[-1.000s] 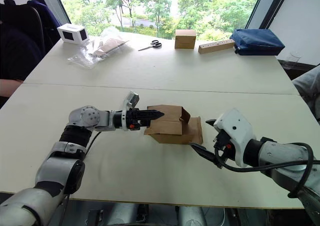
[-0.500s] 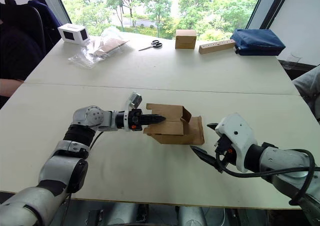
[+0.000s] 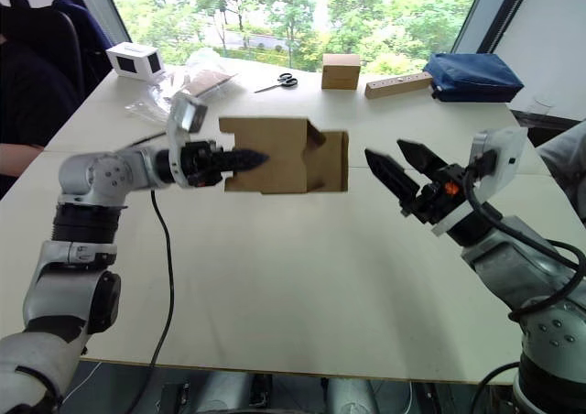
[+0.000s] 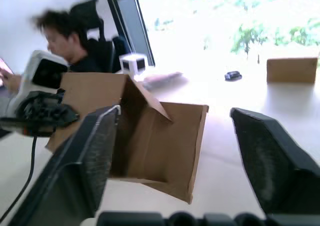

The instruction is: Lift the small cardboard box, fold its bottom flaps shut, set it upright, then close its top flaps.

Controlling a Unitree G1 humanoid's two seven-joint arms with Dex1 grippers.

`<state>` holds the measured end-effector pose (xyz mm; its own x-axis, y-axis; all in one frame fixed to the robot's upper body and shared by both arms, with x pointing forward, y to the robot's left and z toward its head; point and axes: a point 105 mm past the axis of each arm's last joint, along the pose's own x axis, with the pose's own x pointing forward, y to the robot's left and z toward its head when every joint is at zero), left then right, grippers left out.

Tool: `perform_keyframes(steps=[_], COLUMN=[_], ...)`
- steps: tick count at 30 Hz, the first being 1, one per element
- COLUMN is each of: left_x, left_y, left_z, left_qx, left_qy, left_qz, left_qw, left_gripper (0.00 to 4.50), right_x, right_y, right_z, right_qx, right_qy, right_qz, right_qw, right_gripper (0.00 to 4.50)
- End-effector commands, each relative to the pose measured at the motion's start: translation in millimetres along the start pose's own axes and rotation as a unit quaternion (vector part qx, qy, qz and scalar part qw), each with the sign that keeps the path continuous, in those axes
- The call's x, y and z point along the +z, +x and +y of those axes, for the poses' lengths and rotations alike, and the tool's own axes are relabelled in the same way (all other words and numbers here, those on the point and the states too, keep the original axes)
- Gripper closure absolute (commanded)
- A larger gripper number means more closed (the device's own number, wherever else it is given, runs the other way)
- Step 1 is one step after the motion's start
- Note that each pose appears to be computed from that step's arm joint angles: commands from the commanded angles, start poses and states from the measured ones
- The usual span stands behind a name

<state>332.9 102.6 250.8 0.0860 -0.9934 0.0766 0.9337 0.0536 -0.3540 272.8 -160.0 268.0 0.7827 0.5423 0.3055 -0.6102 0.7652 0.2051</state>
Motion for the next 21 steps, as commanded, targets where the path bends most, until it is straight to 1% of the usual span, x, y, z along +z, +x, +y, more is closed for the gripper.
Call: perform_keyframes(steps=[1,5,6,9,21], left_x=[25,38,41,45,41], left_y=[-6,-12,-11,-9,2], left_z=[-21,-29,-31,-34,-40], left_qx=[-0.022,-0.023,-0.026,-0.034,-0.067], left_qy=[0.068,0.110,0.120,0.133,0.134], left_qz=[-0.008,0.000,0.002,0.005,0.022], left_qw=[0.997,0.994,0.992,0.991,0.988], left_gripper=[4.50,4.50,4.50,4.50,4.50], right_x=[6,12,13,11,-2], right_y=[12,29,35,45,63], right_z=[2,7,12,21,36], right_qx=[0.001,0.023,0.038,0.070,0.112], right_qy=[0.004,-0.003,-0.007,-0.026,-0.044], right_qz=[-0.024,-0.039,-0.037,-0.023,-0.004], right_qw=[1.000,0.999,0.999,0.997,0.993], right_gripper=[2.60,4.21,4.44,4.44,4.44])
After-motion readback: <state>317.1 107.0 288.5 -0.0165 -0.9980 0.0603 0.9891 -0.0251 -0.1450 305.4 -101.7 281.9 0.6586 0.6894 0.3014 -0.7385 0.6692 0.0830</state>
